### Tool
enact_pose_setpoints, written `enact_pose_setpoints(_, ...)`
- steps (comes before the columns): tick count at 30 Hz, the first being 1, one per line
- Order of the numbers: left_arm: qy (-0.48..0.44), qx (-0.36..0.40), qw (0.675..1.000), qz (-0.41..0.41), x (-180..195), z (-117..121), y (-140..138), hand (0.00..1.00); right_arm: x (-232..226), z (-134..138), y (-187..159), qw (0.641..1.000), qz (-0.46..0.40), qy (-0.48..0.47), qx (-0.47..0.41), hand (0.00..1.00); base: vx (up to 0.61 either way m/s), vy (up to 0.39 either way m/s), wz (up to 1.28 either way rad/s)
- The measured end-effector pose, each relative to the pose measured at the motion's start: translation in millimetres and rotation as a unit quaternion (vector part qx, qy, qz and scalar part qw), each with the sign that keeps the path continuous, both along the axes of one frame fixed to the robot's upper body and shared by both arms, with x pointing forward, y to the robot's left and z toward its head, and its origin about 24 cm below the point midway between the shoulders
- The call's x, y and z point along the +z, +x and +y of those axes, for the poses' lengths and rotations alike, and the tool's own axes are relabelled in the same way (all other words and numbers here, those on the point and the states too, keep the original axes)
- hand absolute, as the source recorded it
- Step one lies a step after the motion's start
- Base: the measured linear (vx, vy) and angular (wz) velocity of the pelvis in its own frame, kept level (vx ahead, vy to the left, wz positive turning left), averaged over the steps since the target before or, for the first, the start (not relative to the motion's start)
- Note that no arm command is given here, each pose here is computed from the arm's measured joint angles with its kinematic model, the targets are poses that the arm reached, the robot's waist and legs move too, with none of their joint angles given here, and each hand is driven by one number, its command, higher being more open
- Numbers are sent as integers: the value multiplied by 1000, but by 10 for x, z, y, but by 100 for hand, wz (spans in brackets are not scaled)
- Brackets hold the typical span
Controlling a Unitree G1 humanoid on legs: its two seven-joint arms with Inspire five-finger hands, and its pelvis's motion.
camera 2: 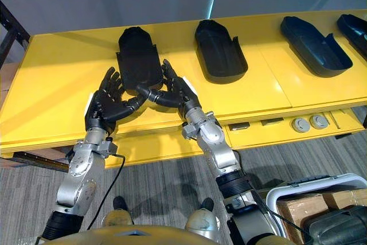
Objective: Walk over and take three plastic housings, then place them on the shelf
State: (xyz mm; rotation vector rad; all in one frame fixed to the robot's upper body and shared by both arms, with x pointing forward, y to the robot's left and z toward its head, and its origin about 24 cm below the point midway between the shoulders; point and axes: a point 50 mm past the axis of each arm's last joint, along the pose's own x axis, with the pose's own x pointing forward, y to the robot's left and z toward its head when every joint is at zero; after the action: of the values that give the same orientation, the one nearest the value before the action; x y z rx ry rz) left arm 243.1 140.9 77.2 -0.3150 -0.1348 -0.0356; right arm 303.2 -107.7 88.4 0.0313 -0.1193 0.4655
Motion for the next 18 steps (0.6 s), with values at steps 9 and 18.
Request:
enact_pose_setpoints(9,-7,-12,1000,13,-44,-12,3,100,-24,-2,-1,1000,5,-1,-1,100,0,0,0)
enact_pose_setpoints(18,6,-14,1000,16,-51,5,2,100,-46,4,-16,1000,8,-1,3,100,0,0,0)
